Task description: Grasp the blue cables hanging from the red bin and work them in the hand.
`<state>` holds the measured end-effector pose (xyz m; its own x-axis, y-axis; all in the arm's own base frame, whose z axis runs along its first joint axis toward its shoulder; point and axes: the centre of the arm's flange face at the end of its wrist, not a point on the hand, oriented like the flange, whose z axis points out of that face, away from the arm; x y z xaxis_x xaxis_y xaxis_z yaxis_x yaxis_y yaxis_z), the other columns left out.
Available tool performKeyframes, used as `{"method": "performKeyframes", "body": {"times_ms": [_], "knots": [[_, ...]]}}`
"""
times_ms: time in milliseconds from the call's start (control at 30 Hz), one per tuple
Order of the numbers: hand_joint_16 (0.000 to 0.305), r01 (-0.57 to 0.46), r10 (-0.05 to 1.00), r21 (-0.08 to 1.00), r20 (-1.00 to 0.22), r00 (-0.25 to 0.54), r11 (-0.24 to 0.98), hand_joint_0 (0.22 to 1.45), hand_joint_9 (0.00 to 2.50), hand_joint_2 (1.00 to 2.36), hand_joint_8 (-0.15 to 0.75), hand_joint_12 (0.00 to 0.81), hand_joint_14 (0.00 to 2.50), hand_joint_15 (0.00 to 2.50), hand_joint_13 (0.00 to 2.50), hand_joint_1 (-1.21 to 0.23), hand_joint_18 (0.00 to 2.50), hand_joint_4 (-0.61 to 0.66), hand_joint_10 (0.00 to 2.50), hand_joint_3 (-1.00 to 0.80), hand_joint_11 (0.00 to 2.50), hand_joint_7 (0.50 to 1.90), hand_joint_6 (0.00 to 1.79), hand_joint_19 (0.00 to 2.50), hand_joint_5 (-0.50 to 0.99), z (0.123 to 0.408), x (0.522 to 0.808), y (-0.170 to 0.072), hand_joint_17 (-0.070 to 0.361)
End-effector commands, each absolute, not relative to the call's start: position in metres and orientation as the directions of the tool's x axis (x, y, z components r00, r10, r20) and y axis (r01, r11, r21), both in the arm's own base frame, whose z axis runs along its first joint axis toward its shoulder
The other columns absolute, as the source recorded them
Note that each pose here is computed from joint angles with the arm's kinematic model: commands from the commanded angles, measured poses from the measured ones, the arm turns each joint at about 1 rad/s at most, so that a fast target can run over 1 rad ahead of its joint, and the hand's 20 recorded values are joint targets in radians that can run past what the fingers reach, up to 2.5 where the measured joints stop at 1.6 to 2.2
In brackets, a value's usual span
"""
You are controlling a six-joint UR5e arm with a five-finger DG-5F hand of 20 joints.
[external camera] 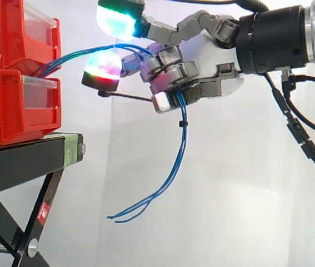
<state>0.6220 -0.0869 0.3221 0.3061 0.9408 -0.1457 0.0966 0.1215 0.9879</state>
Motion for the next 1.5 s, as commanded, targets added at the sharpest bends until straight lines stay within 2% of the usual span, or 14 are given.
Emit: {"method": "performKeyframes", "body": {"times_ms": [0, 200, 600, 800, 1067, 1467], "knots": [[0.052, 0.093, 0.939, 0.987, -0.155, 0.308, 0.132, 0.88, 0.83, 1.00, 0.389, 0.515, 2.50, 1.68, 1.20, -0.66, 1.35, 0.25, 2.50, -0.91, 2.45, 1.34, 0.24, 0.56, 0.41, 0.323, 0.623, -0.086, 0.117], [0.053, 0.116, 0.914, 0.979, -0.197, 0.355, 0.166, 0.87, 0.83, 1.00, 0.391, 0.515, 2.50, 1.69, 1.20, -0.66, 1.36, 0.25, 2.50, -0.93, 2.46, 1.35, 0.24, 0.56, 0.42, 0.322, 0.621, -0.092, 0.119], [0.052, 0.130, 0.888, 0.968, -0.248, 0.388, 0.214, 0.85, 0.89, 1.00, 0.378, 0.505, 2.50, 1.69, 1.22, -0.69, 1.38, 0.23, 2.50, -1.00, 2.48, 1.39, 0.22, 0.54, 0.48, 0.324, 0.621, -0.094, 0.117], [0.051, 0.133, 0.885, 0.968, -0.249, 0.393, 0.214, 0.86, 0.93, 1.00, 0.372, 0.500, 2.50, 1.70, 1.23, -0.71, 1.40, 0.21, 2.50, -0.88, 2.50, 1.42, 0.18, 0.56, 0.51, 0.323, 0.621, -0.094, 0.115], [0.053, 0.140, 0.880, 0.966, -0.257, 0.399, 0.219, 0.82, 0.95, 1.00, 0.381, 0.510, 2.50, 1.70, 1.25, -0.70, 1.42, 0.23, 2.50, -0.99, 2.50, 1.45, 0.14, 0.54, 0.53, 0.323, 0.620, -0.095, 0.119], [0.054, 0.196, 0.811, 0.944, -0.328, 0.485, 0.264, 0.81, 0.95, 1.00, 0.388, 0.509, 2.50, 1.67, 1.26, -0.68, 1.43, 0.25, 2.50, -1.00, 2.50, 1.45, 0.13, 0.54, 0.52, 0.323, 0.615, -0.109, 0.122]]}}
